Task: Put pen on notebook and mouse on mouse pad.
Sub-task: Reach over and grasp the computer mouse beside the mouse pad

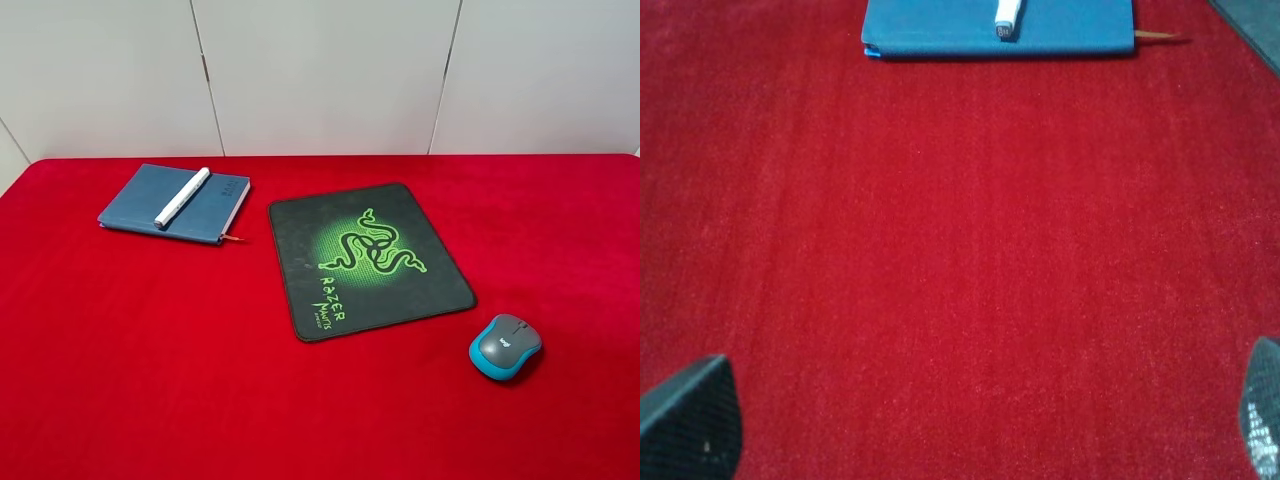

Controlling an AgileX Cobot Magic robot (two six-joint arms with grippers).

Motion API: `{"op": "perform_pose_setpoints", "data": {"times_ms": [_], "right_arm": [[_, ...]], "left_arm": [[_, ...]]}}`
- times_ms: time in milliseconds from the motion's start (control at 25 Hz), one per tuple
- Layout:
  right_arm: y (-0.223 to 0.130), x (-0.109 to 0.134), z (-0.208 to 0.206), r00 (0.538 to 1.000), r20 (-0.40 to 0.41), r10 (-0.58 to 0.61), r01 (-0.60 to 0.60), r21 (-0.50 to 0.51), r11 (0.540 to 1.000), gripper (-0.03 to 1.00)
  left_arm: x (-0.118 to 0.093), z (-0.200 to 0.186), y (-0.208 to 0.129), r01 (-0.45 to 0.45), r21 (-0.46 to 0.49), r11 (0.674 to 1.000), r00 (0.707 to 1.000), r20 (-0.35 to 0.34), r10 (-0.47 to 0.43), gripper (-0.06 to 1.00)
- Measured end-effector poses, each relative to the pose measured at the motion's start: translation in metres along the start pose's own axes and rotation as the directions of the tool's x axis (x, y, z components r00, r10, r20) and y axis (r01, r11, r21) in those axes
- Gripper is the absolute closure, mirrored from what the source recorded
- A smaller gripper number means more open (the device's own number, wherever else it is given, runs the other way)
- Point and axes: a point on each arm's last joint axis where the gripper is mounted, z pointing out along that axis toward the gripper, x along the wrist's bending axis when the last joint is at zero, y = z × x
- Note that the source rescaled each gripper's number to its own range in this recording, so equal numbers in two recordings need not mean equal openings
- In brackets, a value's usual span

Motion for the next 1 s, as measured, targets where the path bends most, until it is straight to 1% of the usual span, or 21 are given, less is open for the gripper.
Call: {"op": "perform_pose_setpoints", "data": {"times_ms": [840, 1000], "right_arm": [[0.0000, 0.0000, 0.0000, 1.000, 0.000, 0.000, 0.000, 0.000, 1.000, -0.03], [0.0002, 0.0016, -0.0003, 1.000, -0.017, 0.011, -0.011, -0.001, 1.000, -0.03]], "left_arm": [[0.0000, 0.0000, 0.0000, 0.000, 0.000, 1.000, 1.000, 0.000, 0.000, -0.06], [0.0000, 0.0000, 0.0000, 0.000, 0.000, 1.000, 1.000, 0.000, 0.000, -0.06]]}}
